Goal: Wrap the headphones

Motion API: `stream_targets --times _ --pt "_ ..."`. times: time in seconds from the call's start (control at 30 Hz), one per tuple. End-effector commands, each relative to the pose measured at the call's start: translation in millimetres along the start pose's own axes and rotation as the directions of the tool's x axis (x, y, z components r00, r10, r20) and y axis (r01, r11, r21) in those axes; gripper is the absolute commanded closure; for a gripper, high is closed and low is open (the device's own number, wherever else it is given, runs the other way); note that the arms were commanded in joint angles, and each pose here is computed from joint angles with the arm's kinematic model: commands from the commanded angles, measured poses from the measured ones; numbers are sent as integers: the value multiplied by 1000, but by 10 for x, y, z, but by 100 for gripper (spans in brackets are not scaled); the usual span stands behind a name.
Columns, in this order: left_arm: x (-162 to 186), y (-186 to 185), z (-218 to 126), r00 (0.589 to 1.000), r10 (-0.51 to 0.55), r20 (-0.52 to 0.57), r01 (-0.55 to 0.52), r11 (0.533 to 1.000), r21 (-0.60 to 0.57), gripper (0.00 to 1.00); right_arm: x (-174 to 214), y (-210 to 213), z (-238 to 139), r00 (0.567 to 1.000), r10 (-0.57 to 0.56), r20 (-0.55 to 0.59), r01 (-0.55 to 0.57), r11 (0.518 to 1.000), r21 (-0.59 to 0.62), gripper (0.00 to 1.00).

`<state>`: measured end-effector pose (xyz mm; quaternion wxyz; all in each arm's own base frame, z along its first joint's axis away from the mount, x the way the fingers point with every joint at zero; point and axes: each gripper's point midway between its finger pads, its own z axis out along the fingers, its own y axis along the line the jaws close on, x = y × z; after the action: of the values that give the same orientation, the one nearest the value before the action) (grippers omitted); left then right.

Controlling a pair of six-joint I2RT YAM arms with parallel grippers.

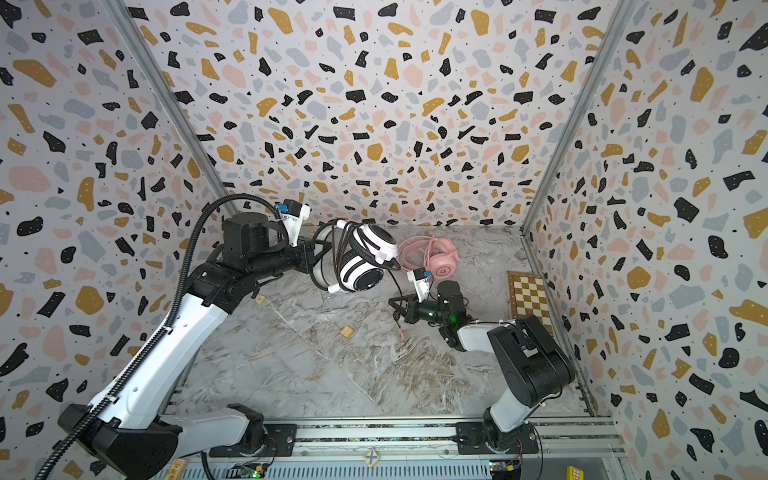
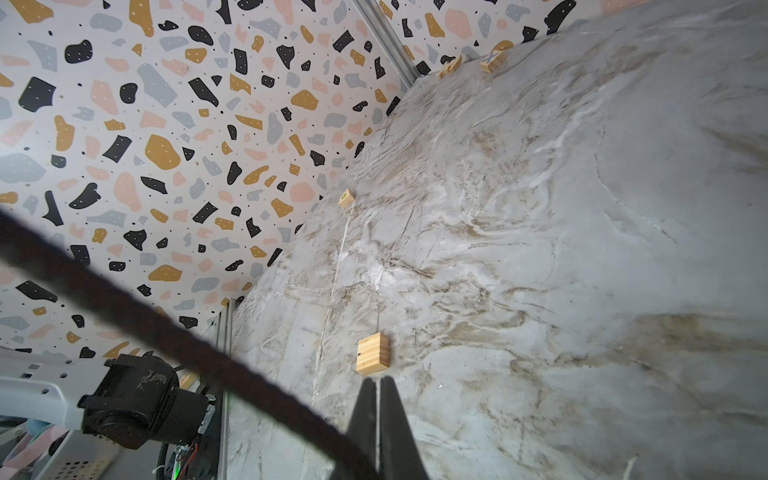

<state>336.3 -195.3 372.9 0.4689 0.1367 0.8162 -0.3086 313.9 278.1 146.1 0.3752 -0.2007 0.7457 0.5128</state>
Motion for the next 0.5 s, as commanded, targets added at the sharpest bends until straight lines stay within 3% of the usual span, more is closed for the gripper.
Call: stream_targets --times 0.0,0.17,0.47 --pt "-495 166 -181 975 -63 212 88 990 -110 100 11 68 -57 1000 -20 -4 20 1000 15 95" --pt "-491 648 -196 919 -173 354 282 917 -283 100 156 269 -34 995 -72 -71 76 996 56 94" --pt "-465 1266 -276 849 -149 506 433 744 -508 100 348 1030 -64 950 -233 -209 245 969 33 94"
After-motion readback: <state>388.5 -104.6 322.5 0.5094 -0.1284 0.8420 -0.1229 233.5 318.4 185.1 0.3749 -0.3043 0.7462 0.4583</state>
